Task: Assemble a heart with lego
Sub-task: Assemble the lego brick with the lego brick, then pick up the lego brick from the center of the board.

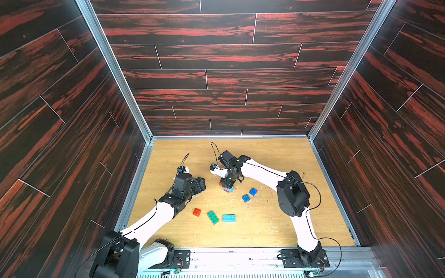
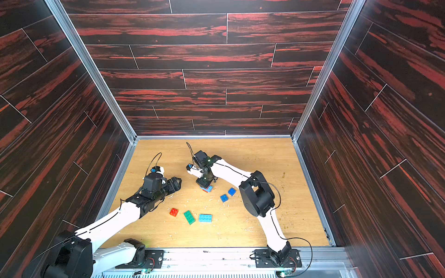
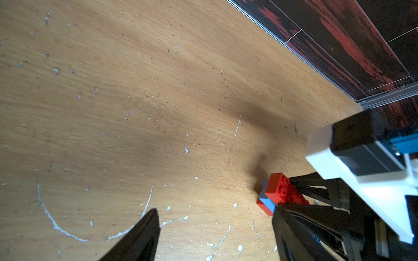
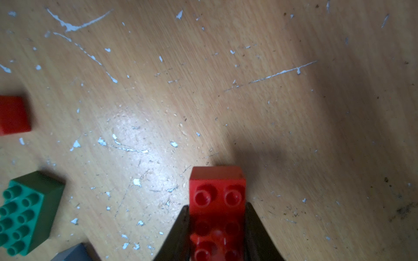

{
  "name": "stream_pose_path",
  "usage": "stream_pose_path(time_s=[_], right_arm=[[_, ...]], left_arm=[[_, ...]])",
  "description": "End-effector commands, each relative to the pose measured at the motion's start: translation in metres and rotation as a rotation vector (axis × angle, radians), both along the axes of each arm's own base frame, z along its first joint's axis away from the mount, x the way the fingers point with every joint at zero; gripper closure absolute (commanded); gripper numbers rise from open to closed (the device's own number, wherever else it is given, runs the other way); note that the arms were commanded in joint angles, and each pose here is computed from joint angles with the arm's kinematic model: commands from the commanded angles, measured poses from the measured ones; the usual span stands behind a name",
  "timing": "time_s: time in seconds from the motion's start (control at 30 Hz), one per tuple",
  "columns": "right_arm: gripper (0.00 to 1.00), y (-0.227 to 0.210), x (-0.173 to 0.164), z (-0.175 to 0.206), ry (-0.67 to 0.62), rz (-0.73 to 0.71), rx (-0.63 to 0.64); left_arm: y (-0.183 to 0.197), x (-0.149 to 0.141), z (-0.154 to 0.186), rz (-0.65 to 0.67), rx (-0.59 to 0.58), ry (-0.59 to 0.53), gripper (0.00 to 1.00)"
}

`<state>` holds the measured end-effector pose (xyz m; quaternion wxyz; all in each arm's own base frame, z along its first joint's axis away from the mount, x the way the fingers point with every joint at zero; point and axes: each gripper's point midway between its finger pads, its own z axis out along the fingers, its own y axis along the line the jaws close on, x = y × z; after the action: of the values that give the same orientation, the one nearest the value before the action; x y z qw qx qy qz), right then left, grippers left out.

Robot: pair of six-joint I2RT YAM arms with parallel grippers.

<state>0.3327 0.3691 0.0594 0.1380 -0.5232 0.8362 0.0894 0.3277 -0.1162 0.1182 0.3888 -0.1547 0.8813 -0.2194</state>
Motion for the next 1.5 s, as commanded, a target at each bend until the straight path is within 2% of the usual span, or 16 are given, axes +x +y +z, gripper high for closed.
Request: stream_pose_path(time_s=[0.0, 0.17, 0.33, 0.4, 0.5, 0.57, 0.63, 0.77, 0.87, 1.03, 1.13, 1.3, 1.47], right_arm=[[0.87, -0.037, -0.042, -0.079, 0.221, 0.005, -0.205], [0.87, -0.053, -0.040, -0.100, 0.214, -0.024, -0.296], [0.87, -0.054, -0.042, -0.095, 0.204, -0.027, -0.258], [0.85, -0.055, -0.049, -0.095, 0.241, -0.025, -0.224], [0.84, -0.067, -0.056, -0.103, 0.267, -0.032, -0.254], [0.83, -0.071, -0.050, -0.102, 0.223, -0.049, -0.268], [0.70, -0.058, -0.040, -0.084, 0.175, -0.056, -0.209], [0.53, -0.022, -0.006, -0.023, 0.014, -0.074, -0.030], [0.43, -0.005, 0.009, 0.021, -0.087, -0.096, 0.089], [0.26, -0.016, 0.015, 0.074, -0.217, -0.239, 0.239], [0.23, -0.053, 0.002, 0.064, -0.197, -0.373, 0.198], [0.29, -0.104, -0.042, 0.020, -0.074, -0.553, 0.082], [0.32, -0.123, -0.072, -0.009, 0.014, -0.615, 0.069]], left_arm=[[0.003, 0.003, 0.005, 0.010, 0.014, -0.009, 0.17], [0.004, 0.003, 0.004, 0.008, 0.024, -0.006, 0.17], [0.006, 0.001, 0.002, 0.009, 0.035, 0.001, 0.17], [0.006, 0.001, 0.002, 0.011, 0.035, 0.001, 0.17], [0.005, 0.001, 0.003, 0.010, 0.029, -0.001, 0.17], [0.005, 0.001, 0.004, 0.008, 0.027, -0.003, 0.17], [0.003, 0.001, 0.005, -0.001, 0.020, -0.009, 0.17], [0.001, 0.003, 0.011, -0.006, 0.005, -0.028, 0.17], [0.000, 0.004, 0.015, -0.007, -0.003, -0.038, 0.17], [-0.001, 0.002, 0.022, -0.008, -0.017, -0.053, 0.17], [-0.003, 0.000, 0.022, -0.020, -0.029, -0.048, 0.17], [-0.018, -0.002, 0.022, -0.088, -0.078, -0.024, 0.17], [-0.028, -0.003, 0.014, -0.135, -0.092, 0.032, 0.17]])
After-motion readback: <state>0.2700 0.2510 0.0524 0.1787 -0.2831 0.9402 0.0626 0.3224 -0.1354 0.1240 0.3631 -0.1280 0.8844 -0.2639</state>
